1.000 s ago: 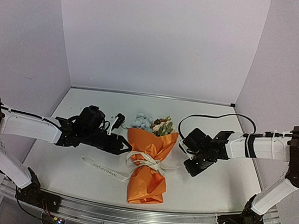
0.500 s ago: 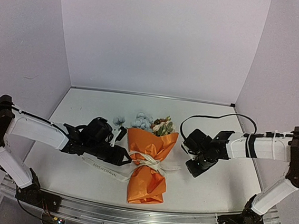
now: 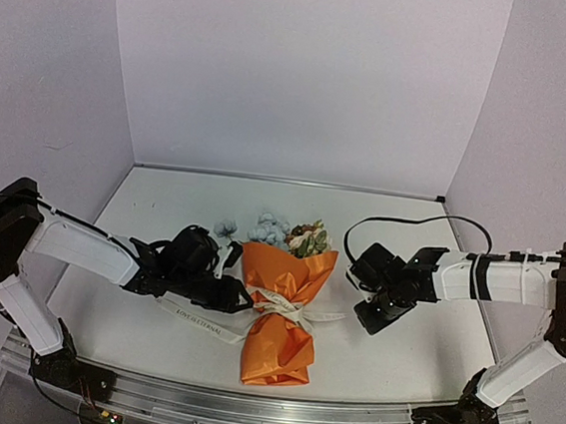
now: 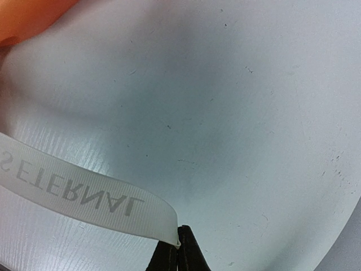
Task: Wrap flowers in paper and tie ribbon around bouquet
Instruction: Cross the half-tied ribbon over the folded bouquet.
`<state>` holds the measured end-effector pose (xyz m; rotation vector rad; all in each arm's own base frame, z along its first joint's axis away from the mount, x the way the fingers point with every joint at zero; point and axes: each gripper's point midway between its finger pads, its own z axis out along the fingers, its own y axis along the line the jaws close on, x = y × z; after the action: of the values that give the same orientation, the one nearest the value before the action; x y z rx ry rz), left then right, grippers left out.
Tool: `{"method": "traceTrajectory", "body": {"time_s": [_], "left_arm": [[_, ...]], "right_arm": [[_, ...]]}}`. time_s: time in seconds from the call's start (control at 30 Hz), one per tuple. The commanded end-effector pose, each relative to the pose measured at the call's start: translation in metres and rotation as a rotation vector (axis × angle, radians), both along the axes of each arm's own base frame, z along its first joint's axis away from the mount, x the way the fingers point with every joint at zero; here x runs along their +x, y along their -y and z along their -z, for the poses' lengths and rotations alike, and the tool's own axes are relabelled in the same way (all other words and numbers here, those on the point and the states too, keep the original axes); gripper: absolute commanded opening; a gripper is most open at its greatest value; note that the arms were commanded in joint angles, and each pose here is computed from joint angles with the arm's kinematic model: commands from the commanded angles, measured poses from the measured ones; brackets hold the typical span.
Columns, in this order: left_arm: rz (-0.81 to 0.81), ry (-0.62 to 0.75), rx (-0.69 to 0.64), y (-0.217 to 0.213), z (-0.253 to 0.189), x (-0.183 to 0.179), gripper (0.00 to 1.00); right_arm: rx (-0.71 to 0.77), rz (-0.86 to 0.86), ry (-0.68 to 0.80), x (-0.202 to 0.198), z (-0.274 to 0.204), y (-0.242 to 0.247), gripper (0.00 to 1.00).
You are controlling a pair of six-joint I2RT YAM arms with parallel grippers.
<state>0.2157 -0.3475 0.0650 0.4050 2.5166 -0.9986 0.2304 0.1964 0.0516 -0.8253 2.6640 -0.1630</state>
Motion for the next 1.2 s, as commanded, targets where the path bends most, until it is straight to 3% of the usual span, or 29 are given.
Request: {"method": "traceTrajectory", "body": {"time_s": [0.0,0.23,0.57,0.8,1.1,1.17], "left_arm": [[0.013,0.039,-0.106,0.023,-0.030,0.009,0.39],[-0.008,0.047,-0.104,0.027,-0.032,0.015,0.32],[-0.027,0.060,-0.085,0.026,-0.034,0.021,0.01],[-0.078,0.087,-0.010,0.004,-0.028,0.022,0.00],[-0.121,0.104,0.038,-0.014,-0.025,0.021,0.00],[-0.108,0.108,0.023,-0.011,-0.027,0.021,0.00]], "right_arm": [[0.000,0.009,0.030,0.001,-0.009,0.005,0.00],[0.000,0.011,0.032,0.001,-0.009,0.005,0.00],[-0.007,0.005,0.041,0.002,-0.012,0.007,0.00],[-0.057,0.024,0.053,0.012,-0.015,0.018,0.00],[0.044,0.005,-0.033,0.021,-0.025,-0.013,0.00],[0.075,-0.010,-0.070,0.019,-0.026,-0.023,0.08]]}}
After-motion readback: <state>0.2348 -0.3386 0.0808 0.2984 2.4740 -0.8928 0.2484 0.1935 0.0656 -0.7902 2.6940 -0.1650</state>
